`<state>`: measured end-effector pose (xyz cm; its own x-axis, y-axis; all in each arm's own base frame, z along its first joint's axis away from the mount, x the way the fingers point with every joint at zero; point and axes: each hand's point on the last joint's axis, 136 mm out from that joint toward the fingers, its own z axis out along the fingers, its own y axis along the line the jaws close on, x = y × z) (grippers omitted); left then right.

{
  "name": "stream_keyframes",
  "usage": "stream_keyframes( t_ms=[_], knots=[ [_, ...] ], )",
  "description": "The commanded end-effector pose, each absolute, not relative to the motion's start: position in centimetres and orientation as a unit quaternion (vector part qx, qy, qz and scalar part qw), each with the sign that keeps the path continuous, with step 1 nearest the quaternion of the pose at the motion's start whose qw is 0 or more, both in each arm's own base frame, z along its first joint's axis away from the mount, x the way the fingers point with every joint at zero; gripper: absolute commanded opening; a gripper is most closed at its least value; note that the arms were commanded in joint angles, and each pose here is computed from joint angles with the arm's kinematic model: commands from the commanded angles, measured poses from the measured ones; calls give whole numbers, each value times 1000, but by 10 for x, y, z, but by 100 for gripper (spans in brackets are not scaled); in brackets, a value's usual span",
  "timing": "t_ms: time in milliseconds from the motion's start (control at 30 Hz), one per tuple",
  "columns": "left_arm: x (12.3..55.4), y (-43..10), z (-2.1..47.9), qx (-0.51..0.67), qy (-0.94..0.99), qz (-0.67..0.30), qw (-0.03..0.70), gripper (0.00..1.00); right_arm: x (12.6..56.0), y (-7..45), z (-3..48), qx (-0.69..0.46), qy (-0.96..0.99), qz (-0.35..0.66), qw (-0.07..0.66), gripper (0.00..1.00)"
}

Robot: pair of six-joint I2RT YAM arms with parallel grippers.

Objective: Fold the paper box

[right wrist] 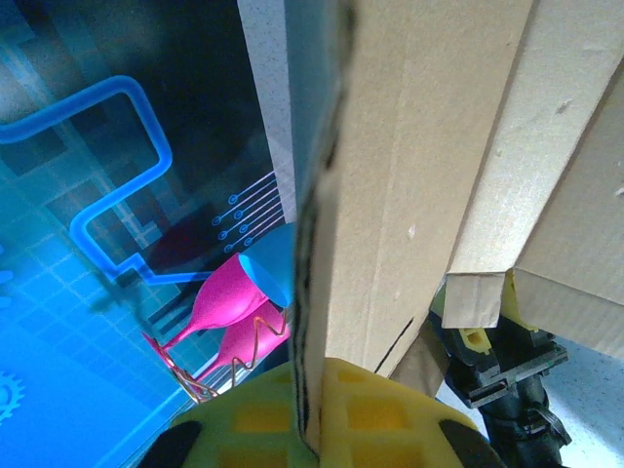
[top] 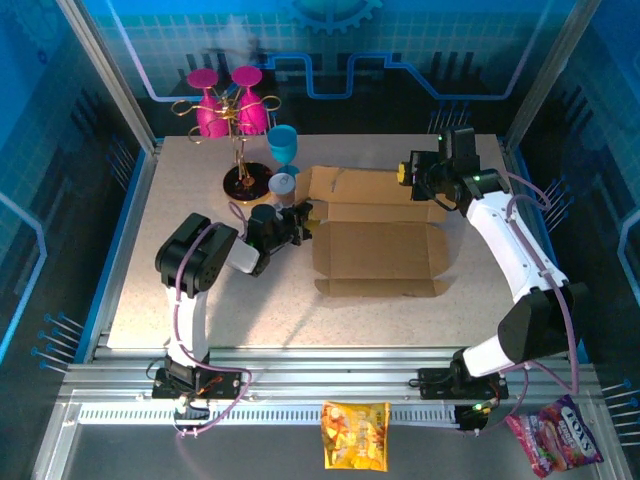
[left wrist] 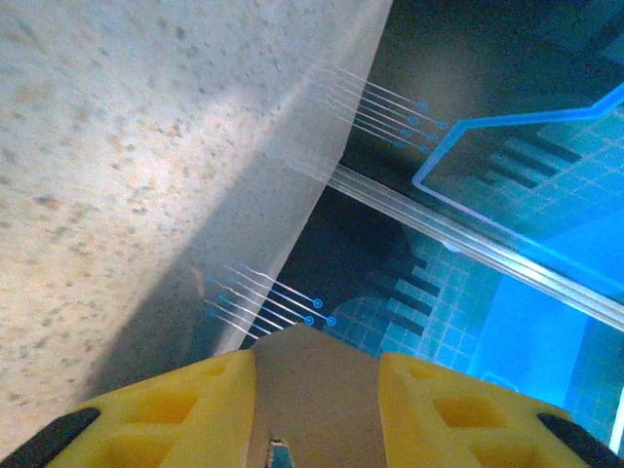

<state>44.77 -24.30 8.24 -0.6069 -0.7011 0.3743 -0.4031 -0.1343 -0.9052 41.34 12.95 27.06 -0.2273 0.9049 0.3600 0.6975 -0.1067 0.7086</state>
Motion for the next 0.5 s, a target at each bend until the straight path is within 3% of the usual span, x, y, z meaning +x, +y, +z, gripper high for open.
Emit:
stream_keyframes(
  t_ms=[0,300,467],
  knots=[
    [449,-257,110,-387,649,-639,145,39,421,127,274,617,642,439,120,0],
    [419,-275,100,-347,740,-557,144,40,423,131,266,619,642,437,114,0],
    [406,-279,79,-294,841,-433,137,40,416,139,252,622,646,431,104,0]
  ],
)
